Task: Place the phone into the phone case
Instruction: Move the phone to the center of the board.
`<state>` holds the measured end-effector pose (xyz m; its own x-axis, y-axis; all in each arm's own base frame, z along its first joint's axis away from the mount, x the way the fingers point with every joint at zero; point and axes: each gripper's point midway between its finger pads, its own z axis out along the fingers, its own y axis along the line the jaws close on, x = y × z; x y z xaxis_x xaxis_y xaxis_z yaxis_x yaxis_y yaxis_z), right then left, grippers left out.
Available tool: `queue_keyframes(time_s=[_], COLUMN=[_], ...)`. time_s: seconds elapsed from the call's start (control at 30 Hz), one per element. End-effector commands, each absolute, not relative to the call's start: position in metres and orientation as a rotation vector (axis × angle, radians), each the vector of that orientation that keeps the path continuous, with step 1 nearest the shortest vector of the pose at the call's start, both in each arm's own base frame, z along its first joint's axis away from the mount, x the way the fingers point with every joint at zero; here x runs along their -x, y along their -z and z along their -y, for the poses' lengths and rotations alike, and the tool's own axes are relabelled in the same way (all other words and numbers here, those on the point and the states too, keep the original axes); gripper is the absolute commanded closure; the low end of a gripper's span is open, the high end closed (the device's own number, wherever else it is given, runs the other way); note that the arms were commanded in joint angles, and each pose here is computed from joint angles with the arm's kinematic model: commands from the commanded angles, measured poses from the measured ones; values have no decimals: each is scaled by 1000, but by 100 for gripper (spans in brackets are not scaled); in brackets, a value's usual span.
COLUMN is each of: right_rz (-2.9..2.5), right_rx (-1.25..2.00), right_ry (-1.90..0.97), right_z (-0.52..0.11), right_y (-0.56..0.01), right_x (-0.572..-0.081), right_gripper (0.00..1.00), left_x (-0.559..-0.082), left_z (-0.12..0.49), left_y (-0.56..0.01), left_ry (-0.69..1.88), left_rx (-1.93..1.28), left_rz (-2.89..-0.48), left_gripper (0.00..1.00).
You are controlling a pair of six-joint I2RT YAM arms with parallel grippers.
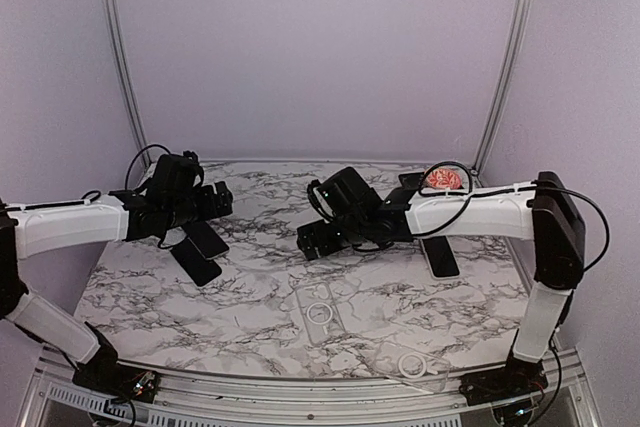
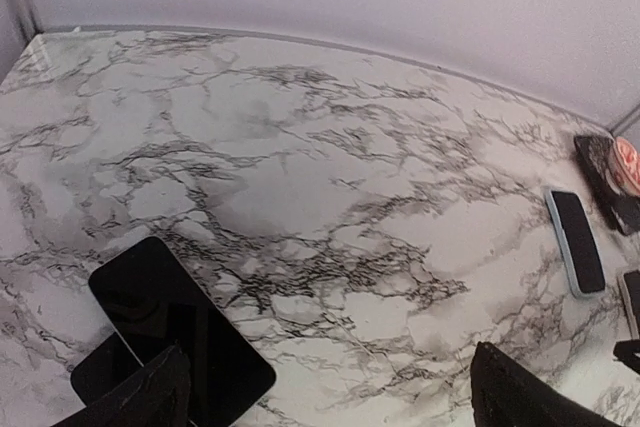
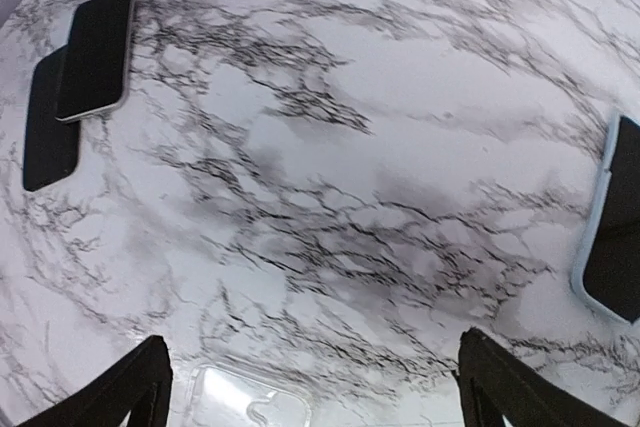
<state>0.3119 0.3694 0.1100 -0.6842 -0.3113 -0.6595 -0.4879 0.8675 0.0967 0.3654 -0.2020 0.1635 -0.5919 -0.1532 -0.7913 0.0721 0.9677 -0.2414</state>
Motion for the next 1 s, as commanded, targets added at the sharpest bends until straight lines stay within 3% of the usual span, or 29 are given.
queue_keyframes(time_s=[0.0,0.17,0.27,0.47,0.83,0.87,0.9,0.97], right_rz=[-2216,-2162,-2097,-2057,-2108,-2112,-2122,-2147], right_rx=[770,821,838,799,530,515,501,471], right_ry=[-661,-764,-884,-1171,-1367,-1383,-1401,-1443], right_z=[-451,-506,-537,-584,-610,-611,-613,-616], right_y=[-154,-148,-148,-130,-74,-72,-68,-59], right_x=[-325,-348,-355,-373,-405,-406,-406,-403], right_gripper=[1,2,7,29,50,53,63,70], left_x=[-374,-381,-377,-373,-379,-380,-380,-380], left_z=[159,125,112,103,113,112,112,112], left_y=[-136,-96,-78,-64,-34,-33,-32,-29], left_ry=[457,548,528,457,520,517,515,516], left_rx=[417,677,748,743,797,804,810,822], left_rz=[-2222,-2264,-2288,-2300,-2343,-2341,-2341,-2341], left_gripper=[1,1,2,6,15,15,15,15])
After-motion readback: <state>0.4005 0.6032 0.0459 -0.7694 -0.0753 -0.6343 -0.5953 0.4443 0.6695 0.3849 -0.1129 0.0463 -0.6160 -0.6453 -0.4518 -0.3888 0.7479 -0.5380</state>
